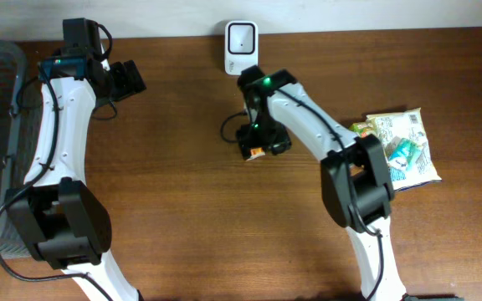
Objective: Scan the item barcode
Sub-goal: 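Lower the right gripper onto the Kleenex pack and grasp it, then lift the Kleenex pack and hold it up to the scanner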
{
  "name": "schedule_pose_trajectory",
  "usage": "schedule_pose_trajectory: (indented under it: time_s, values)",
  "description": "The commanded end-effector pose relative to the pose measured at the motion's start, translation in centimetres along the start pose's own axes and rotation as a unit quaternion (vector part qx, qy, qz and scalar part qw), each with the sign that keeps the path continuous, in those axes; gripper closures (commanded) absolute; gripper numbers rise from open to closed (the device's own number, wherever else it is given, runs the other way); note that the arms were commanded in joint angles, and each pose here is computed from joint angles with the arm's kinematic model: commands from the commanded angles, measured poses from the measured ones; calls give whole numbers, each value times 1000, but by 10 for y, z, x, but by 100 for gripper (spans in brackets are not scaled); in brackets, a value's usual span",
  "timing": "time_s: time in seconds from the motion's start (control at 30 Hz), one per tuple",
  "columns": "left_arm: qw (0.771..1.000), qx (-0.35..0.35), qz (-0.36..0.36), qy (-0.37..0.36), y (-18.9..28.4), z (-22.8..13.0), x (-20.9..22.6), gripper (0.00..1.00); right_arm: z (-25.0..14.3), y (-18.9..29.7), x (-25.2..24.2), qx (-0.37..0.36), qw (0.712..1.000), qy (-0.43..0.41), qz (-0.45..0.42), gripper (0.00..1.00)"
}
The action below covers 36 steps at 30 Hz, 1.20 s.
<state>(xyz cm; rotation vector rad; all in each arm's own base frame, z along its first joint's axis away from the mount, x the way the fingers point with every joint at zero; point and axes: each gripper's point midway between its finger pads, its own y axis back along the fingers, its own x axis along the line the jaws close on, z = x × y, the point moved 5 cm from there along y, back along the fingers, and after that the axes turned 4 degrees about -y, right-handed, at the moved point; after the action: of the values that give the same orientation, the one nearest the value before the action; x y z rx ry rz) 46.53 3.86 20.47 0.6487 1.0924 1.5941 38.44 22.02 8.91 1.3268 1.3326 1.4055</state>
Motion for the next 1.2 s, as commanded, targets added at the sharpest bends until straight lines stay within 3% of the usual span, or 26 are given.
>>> schedule_pose_trajectory:
  time_s: [0.0,0.07,0.13,0.27,0.57,0.7,0.73,0.8,0.9,0.97,1.03,1.17]
  values:
    - [1000,-21,-3,0,15,8,0,1,8,65,-8,-87,996,11,21,19]
    - [1000,-21,-3,0,15,8,1,1,17,65,-11,-98,991,72,56,20]
    - [1000,-21,-3,0,15,8,1,1,26,53,-14,-94,984,116,99,27]
    - [1000,-21,-3,0,15,8,1,1,36,24,-29,-64,974,115,184,45]
    - [1000,-20,-3,0,15,7,1,1,32,-26,-34,-2,975,91,202,55]
    - [1000,-21,-3,0,15,8,0,1,31,-31,-35,4,975,85,203,84]
    - [1000,-21,-3,0,15,8,0,1,32,-31,-35,4,976,78,205,96]
    - [1000,-21,-3,0,15,8,1,1,31,-28,-33,6,972,73,224,96]
    - [1000,-21,-3,0,15,8,1,1,31,-6,-22,-6,954,88,286,96]
    - [1000,-21,-3,0,15,8,0,1,30,34,-16,-28,933,92,348,96]
    - [1000,-21,-3,0,15,8,1,1,26,102,-20,-77,889,110,437,96]
    - [1000,-21,-3,0,15,8,0,1,18,179,-51,-150,839,97,514,96]
